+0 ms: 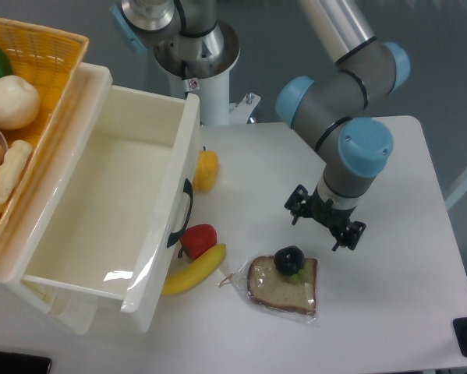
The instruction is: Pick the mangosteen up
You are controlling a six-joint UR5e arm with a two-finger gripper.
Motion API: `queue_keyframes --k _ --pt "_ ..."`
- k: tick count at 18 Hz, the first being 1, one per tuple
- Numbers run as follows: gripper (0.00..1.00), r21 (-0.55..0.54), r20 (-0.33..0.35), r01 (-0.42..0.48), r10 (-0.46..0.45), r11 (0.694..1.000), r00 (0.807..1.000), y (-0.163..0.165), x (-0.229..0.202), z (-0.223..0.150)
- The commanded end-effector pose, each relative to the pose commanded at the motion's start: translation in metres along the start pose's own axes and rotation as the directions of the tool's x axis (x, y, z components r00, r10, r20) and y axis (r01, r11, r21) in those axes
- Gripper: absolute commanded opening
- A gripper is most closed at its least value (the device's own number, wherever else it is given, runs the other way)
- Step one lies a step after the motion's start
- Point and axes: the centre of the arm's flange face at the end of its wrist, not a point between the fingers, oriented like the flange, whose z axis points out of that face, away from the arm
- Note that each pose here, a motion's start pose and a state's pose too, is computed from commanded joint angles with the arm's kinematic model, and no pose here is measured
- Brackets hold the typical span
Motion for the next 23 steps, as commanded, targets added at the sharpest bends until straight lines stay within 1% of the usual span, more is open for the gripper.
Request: queue_keyframes --k 1,2,5,7,9,13,15,19,20,23 --pt "1.00 0.006 0.010 0.049 -0.049 0.999 0.999 -0.003 -0.001 0.003" --pt "1.00 0.013 0.020 0.077 -0.077 0.997 0.997 -0.005 -0.002 0.003" --pt "1.00 0.007 0.010 0.104 -0.105 0.995 0.994 -0.009 0.001 0.012" --pt "1.00 0.003 0.003 0.167 -0.168 0.986 0.986 -0.011 0.001 0.017" --pt "1.00 -0.002 -0.003 0.179 -0.179 0.984 0.984 -0.015 0.005 0.022" --pt "1.00 -0.009 -0.012 0.228 -0.228 0.974 0.974 -0.020 0.013 0.027" --pt "1.00 -0.015 -0.014 0.226 -0.226 0.974 0.974 -0.026 0.018 0.031" --pt "1.00 -0.018 -0.014 0.239 -0.240 0.971 0.971 -0.027 0.019 0.032" --pt "0.96 -0.017 -0.013 0.239 -0.239 0.971 0.971 -0.027 0.019 0.031" --pt "0.67 -0.016 -0.012 0.239 -0.239 0.971 0.971 -0.027 0.018 0.031"
